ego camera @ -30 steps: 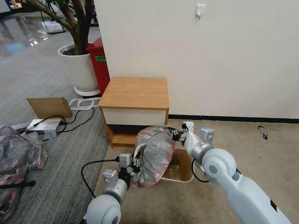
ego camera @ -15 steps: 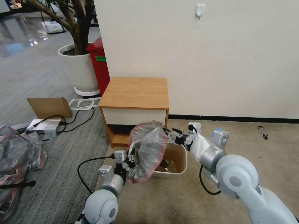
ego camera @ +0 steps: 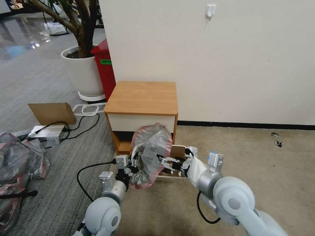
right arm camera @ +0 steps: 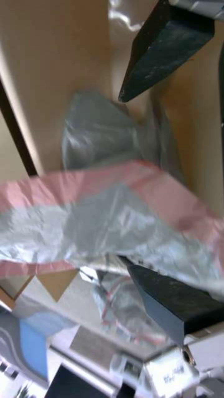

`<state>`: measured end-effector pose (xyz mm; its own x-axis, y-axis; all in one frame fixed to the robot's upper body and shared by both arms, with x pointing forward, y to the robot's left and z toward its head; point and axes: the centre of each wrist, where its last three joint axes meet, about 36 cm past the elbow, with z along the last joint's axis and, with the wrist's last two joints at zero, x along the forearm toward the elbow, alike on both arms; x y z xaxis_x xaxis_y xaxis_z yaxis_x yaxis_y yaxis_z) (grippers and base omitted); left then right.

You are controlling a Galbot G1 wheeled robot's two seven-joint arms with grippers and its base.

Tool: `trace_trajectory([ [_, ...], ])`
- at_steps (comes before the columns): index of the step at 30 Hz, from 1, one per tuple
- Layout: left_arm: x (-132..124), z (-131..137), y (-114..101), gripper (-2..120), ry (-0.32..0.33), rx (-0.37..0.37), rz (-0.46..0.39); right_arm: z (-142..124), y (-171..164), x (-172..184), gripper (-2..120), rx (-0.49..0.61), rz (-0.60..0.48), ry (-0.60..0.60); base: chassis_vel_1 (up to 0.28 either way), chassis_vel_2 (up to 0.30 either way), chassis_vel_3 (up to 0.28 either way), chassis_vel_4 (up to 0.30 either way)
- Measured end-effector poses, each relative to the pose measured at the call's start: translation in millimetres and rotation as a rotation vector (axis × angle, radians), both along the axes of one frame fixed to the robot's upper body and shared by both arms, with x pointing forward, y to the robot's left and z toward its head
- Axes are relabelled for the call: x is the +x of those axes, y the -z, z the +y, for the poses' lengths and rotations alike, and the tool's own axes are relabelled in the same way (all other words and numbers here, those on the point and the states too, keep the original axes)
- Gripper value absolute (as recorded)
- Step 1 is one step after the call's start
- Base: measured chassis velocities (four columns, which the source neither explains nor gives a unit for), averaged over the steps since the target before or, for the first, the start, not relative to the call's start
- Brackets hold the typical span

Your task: Pick up the garbage bag from the table and place it over the trash can.

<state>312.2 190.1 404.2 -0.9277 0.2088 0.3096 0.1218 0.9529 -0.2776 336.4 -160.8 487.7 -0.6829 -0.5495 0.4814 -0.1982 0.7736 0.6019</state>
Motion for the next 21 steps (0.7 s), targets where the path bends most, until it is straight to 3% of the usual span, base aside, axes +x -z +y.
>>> trace_trajectory([
  [5,1,0,-1,7,0.000,-0.005,-0.004,5,6,4,99,0.057,0.039,0.012,0.000,0.000,0.000,0.000],
  [8,1,-1,-3,7,0.001,-0.012,-0.006,10,10,5,87,0.075,0.051,0.013,0.000,0.000,0.000,0.000],
  [10,1,-1,-3,7,0.001,-0.012,-0.006,10,10,5,86,0.076,0.051,0.013,0.000,0.000,0.000,0.000],
  [14,2,1,-4,7,-0.003,-0.023,-0.005,18,11,4,64,0.108,0.056,0.013,0.000,0.000,0.000,0.000],
  [21,2,1,-4,7,-0.010,-0.033,-0.001,21,10,3,39,0.120,0.044,0.018,0.000,0.000,0.000,0.000],
])
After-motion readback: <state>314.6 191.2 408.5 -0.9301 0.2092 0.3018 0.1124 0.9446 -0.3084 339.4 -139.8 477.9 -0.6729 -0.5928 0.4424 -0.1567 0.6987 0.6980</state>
